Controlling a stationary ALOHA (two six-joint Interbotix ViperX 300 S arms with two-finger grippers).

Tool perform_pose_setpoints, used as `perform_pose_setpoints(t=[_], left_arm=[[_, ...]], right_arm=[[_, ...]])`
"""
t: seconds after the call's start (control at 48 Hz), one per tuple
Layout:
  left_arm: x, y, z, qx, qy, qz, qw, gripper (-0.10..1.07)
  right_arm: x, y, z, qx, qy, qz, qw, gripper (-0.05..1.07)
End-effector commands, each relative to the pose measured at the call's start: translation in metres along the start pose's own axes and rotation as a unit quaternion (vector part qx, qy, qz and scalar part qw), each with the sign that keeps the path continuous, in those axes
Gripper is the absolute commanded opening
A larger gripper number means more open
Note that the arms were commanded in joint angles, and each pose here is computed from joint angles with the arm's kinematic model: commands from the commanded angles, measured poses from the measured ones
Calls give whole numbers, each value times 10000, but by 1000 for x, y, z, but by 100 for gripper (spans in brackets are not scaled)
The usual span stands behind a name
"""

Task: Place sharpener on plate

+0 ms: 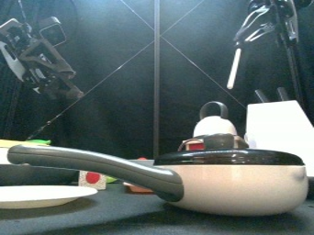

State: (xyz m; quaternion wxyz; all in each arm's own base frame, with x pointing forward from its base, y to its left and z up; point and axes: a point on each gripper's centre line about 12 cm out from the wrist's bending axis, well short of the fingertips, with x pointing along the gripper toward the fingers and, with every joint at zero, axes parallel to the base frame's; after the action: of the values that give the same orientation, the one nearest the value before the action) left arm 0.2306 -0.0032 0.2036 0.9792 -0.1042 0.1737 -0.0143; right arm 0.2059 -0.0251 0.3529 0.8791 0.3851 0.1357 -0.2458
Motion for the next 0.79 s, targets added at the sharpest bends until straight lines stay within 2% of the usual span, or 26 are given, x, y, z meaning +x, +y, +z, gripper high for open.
perform_pose_setpoints(t=[0.0, 0.188, 0.312, 0.5, 0.604, 0.771], left_arm=[[0, -1, 8, 15, -112, -20, 9999, 91], [0, -1, 7, -2, -98, -16, 10000, 91], [1, -1, 6, 3, -91, -9, 10000, 91], [0, 2, 5, -25, -80, 46, 10000, 91], [0, 2, 4, -27, -65, 49, 10000, 91], [0, 2, 4, -26, -73, 47, 10000, 91]], right_arm=[[3, 4, 3, 3, -40, 95, 9999, 46], [21, 4, -3, 11, 15, 112, 9999, 46], [41, 6, -9, 0, 86, 299, 9995, 46], [65, 16, -13, 56, 130, 921, 9956, 46], [75, 19, -12, 65, 116, 1144, 9933, 46], [95, 11, -12, 44, 145, 982, 9951, 46]])
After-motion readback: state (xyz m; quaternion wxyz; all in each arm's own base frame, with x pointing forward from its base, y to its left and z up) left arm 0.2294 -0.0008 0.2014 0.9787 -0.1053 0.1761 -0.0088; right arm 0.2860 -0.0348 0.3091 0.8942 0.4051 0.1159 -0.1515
